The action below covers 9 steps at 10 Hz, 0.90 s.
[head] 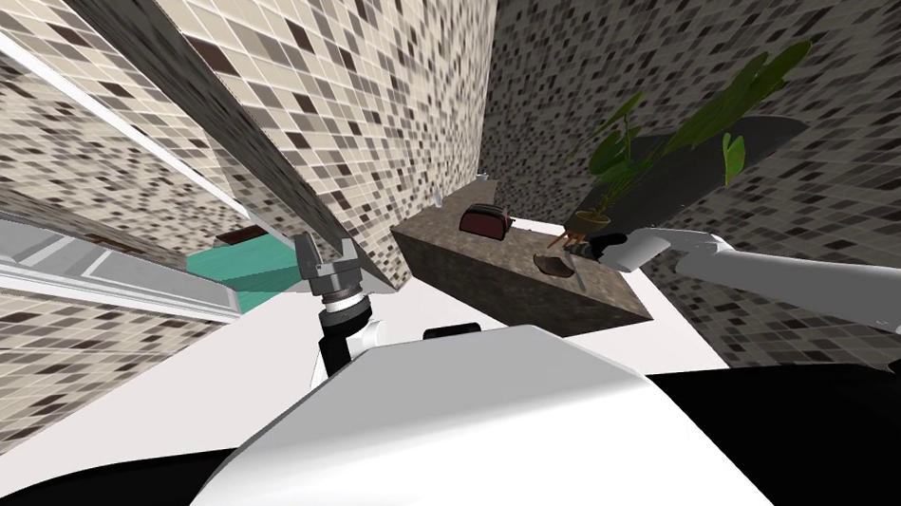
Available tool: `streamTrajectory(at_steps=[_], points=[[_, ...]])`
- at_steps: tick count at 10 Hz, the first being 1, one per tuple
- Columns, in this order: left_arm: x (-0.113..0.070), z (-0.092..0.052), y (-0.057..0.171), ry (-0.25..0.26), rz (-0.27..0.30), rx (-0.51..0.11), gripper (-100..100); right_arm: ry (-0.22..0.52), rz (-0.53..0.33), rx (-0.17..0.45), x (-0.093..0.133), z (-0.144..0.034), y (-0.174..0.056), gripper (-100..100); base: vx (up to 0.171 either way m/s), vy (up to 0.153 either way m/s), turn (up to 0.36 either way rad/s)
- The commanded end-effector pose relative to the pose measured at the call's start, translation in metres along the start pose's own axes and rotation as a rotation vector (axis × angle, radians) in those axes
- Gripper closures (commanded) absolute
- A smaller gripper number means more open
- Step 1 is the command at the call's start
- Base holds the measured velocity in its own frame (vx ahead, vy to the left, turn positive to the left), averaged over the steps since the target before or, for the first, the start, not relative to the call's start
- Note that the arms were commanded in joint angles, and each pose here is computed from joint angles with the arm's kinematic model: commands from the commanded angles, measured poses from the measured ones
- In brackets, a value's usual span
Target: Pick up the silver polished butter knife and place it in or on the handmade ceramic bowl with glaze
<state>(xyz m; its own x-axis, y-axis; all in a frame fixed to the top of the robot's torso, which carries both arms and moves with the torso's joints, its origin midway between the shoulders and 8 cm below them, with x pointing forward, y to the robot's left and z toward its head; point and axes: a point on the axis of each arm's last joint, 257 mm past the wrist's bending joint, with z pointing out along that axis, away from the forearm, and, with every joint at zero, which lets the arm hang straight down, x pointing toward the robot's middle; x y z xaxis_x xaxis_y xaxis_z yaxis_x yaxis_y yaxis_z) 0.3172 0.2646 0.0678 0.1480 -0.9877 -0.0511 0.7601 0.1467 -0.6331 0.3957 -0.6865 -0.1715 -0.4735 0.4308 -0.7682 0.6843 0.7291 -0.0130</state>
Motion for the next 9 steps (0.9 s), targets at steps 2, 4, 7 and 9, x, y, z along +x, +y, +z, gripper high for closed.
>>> streamTrajectory(at_steps=[2,4,7,9], points=[[0.000,0.000,0.000,0.000,0.000,0.000,0,0.022,0.025,-0.006,0.000,0.005,0.011,-100,-0.009,0.010,-0.118],[0.000,0.000,0.000,0.000,0.000,0.000,0,0.011,-0.026,-0.017,-0.007,0.003,0.016,-100,-0.004,0.004,0.009],[0.000,0.000,0.000,0.000,0.000,0.000,0,0.033,-0.017,-0.041,-0.011,0.006,0.037,-100,-0.008,0.009,-0.075],[0.000,0.000,0.000,0.000,0.000,0.000,0,0.090,0.006,-0.043,0.005,0.013,0.044,-100,-0.004,0.002,-0.055]])
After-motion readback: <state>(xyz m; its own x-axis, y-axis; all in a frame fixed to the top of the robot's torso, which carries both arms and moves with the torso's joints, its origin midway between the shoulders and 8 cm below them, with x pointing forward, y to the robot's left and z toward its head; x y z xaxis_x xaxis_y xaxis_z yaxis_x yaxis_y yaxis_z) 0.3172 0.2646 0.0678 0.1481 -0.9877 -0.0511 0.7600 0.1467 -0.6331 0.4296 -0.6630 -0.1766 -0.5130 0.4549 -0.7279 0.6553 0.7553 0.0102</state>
